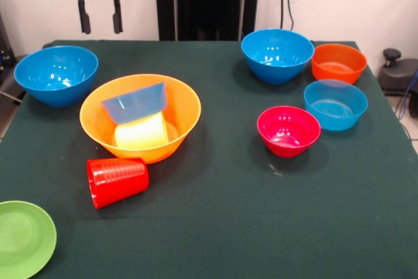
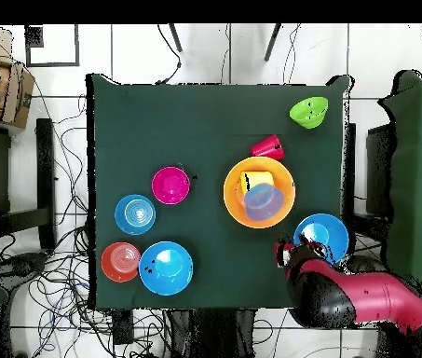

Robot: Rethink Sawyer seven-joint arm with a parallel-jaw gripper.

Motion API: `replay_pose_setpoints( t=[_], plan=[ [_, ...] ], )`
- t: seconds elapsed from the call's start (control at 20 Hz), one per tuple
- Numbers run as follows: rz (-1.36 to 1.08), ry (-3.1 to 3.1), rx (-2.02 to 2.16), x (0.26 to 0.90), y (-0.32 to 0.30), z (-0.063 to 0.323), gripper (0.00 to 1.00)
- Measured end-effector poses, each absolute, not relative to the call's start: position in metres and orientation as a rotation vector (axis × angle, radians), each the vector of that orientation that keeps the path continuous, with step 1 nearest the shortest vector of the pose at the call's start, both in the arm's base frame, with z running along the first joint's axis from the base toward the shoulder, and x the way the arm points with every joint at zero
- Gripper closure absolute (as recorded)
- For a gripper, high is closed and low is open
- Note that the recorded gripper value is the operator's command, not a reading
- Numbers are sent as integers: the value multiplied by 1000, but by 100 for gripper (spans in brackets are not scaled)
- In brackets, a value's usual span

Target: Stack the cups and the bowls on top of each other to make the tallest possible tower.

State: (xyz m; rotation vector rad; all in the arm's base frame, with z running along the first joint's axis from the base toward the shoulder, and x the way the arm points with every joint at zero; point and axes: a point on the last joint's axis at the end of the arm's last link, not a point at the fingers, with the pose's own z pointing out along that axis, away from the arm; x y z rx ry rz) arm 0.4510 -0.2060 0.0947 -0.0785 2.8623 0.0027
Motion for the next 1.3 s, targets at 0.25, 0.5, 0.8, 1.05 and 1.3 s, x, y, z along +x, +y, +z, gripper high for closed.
replay_pose_setpoints(
  t=[0.25, 0.5, 0.8, 1.05, 1.3],
  plan=[
    [0, 2867, -60, 447, -211, 94, 0],
    [12, 2872, -14, 440, -221, 90, 0],
    [27, 2868, 59, 434, -241, 82, 0],
    [19, 2862, 39, 435, -247, 75, 0],
    [17, 2860, 7, 434, -248, 68, 0]
  ],
)
